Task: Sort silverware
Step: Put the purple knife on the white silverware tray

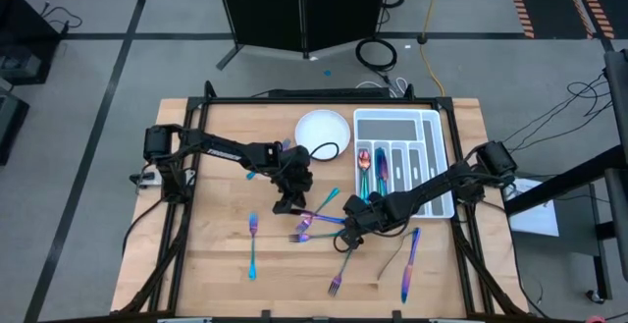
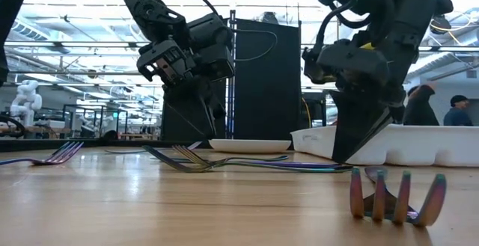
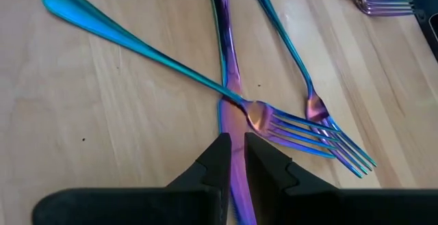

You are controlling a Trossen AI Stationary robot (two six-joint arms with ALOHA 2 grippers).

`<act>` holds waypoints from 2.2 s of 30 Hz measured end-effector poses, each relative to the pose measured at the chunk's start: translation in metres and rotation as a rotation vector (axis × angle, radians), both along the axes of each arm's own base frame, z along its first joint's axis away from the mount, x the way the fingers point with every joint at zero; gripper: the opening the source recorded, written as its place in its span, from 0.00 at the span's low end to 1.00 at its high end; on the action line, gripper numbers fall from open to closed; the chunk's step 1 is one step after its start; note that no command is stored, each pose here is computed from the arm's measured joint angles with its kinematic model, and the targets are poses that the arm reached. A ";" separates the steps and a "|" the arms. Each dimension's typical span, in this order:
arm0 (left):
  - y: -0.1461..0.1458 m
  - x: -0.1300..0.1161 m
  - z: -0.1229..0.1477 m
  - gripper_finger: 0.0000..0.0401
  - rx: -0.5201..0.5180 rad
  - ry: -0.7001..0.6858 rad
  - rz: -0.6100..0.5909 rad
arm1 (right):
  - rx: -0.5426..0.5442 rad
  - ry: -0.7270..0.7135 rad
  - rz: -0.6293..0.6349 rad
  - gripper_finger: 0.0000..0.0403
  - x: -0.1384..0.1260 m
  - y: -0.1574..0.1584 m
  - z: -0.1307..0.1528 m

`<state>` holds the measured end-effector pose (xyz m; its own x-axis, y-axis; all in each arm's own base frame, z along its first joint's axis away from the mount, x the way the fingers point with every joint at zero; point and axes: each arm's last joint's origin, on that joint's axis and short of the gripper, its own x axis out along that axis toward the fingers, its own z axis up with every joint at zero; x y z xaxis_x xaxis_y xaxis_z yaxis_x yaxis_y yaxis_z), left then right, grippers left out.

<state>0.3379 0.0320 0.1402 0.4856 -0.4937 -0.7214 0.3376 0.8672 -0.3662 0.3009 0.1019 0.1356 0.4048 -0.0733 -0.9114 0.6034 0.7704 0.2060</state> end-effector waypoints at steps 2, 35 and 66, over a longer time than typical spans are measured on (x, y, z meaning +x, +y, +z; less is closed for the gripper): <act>0.000 0.000 0.000 0.11 0.007 0.000 0.003 | 0.003 0.012 0.001 0.00 0.000 0.000 -0.002; -0.031 -0.005 0.001 0.48 0.449 0.060 -0.105 | 0.045 0.045 -0.002 0.00 0.004 0.010 -0.023; -0.034 -0.030 0.010 0.49 0.419 0.270 -0.133 | 0.026 0.040 -0.008 0.00 0.006 0.004 -0.023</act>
